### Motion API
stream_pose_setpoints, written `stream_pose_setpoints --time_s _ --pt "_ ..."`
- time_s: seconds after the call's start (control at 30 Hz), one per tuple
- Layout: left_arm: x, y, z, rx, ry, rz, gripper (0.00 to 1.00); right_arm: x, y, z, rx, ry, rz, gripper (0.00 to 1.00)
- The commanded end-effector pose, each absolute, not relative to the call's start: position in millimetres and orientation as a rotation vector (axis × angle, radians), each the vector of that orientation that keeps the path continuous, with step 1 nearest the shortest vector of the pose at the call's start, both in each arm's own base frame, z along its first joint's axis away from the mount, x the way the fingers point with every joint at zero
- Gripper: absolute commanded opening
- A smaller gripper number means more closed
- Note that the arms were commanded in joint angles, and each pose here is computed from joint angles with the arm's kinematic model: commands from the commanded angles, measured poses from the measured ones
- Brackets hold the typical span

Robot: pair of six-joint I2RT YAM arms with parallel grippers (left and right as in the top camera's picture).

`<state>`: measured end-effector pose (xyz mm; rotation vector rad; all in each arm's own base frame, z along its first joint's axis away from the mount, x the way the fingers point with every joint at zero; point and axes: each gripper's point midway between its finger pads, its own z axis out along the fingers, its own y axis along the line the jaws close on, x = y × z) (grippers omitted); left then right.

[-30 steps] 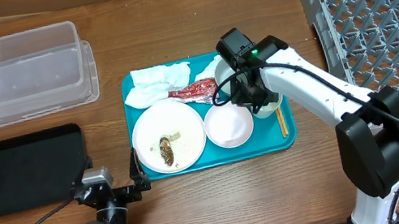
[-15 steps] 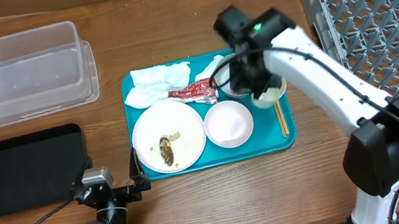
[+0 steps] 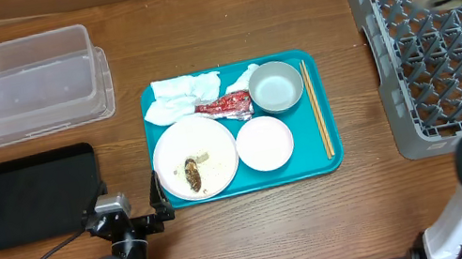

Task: Sort waste into correct bins and load items into the dishwasher
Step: 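Lift the white cup with the right gripper toward the grey dish rack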

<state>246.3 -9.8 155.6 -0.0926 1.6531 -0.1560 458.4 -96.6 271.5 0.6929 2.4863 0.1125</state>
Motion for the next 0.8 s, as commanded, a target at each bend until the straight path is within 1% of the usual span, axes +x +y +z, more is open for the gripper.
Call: stream_pose_setpoints --time_s 0.0,0.13,0.27,0.43,0.53,0.6,0.77 --pt "246.1 -7.2 155.4 -0.092 1.649 -0.138 1.00 465.2 -126.9 291.3 0.491 2.408 0.289 0.04" --pt "246.1 -7.2 155.4 -0.092 1.649 -0.138 1.00 474.1 -164.1 308.9 0.420 2.237 0.508 0.04" --pt "246.1 -7.2 155.4 -0.092 1.649 -0.138 1.00 481.0 -187.3 310.9 0.343 2.114 0.673 0.04" --pt "246.1 -7.2 155.4 -0.092 1.649 -0.138 1.00 495.1 -199.2 284.1 0.286 2.083 0.759 0.04" --pt "246.1 -7.2 155.4 -0.092 1.649 -0.138 1.00 502.1 -185.0 272.2 0.134 2.036 0.876 0.04" --pt "246.1 -7.2 155.4 -0.092 1.649 -0.138 1.00 505.4 -179.6 266.6 0.083 2.011 0.925 0.04" --pt "246.1 -7.2 155.4 -0.092 1.649 -0.138 1.00 513.4 -182.0 233.7 0.109 2.032 0.983 0.04"
